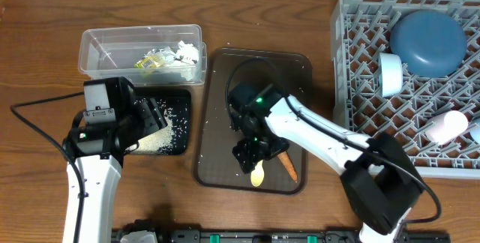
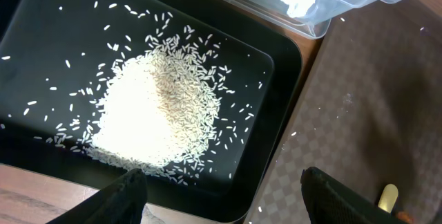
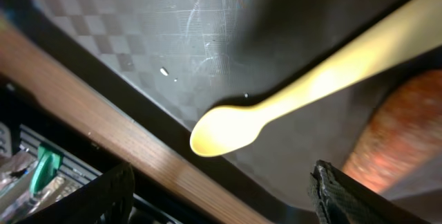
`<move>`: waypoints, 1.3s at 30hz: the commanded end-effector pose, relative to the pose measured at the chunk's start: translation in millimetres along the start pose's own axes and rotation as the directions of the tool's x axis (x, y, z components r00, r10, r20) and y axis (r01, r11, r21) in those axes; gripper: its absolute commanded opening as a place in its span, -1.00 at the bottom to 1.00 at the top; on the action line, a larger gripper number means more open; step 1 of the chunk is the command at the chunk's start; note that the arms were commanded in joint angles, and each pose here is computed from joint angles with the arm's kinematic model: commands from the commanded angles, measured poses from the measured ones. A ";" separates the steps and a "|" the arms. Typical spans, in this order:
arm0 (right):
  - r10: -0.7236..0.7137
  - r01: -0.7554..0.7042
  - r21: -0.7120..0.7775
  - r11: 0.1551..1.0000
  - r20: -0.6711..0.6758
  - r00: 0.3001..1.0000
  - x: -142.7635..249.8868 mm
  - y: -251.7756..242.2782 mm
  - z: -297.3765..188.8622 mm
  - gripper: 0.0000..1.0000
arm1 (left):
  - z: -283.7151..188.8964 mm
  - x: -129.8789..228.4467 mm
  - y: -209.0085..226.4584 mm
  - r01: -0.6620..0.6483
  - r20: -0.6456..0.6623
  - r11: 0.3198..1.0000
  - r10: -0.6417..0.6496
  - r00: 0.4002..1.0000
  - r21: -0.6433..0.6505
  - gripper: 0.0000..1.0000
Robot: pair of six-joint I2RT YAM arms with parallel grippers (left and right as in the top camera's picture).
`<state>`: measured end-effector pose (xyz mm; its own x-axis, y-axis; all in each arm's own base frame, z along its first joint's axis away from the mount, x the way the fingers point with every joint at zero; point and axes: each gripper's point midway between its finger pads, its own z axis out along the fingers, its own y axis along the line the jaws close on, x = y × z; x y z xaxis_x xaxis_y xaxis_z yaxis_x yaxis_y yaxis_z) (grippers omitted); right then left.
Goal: Sort waste into correct bins and load items into the dishwasher rack
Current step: 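Lower the right gripper onto the wooden spoon and grasp it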
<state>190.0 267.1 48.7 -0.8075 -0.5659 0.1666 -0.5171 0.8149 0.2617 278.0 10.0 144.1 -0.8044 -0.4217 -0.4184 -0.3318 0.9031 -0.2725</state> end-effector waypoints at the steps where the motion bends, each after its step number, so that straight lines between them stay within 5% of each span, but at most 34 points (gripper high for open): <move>1: 0.046 -0.046 0.003 0.999 -0.039 0.998 3.7 0.8 12.4 0.57 | -6.8 -7.6 -1.2 0.006 0.023 1.000 -0.006 1.000 0.000 0.47; 9: 0.074 -0.072 0.025 0.997 -0.121 0.990 4.8 -11.9 51.5 0.42 | -6.8 -5.4 -0.4 0.008 0.015 1.000 -0.008 1.000 -0.003 0.48; 14: 0.087 -0.084 0.033 0.996 -0.133 0.987 2.3 -18.3 60.0 0.15 | -6.8 -5.3 -0.4 0.008 0.014 1.000 -0.008 1.000 -0.003 0.48; 18: 0.091 -0.083 0.068 0.994 -0.122 0.988 0.8 -25.9 59.4 -0.19 | -6.8 -5.3 -0.4 0.008 0.014 1.000 -0.008 1.000 -0.003 0.48; 39: 0.077 -0.081 0.131 0.988 0.038 0.996 -38.4 -51.9 55.4 -0.90 | -6.8 -5.5 -0.4 0.008 0.015 1.000 -0.008 1.000 -0.003 0.48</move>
<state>223.4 273.5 -0.6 -0.8507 -0.5091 0.1310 -0.4738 0.8505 0.2285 274.7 9.7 142.3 -0.8105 -0.4228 -0.4054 -0.3362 0.9025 -0.2691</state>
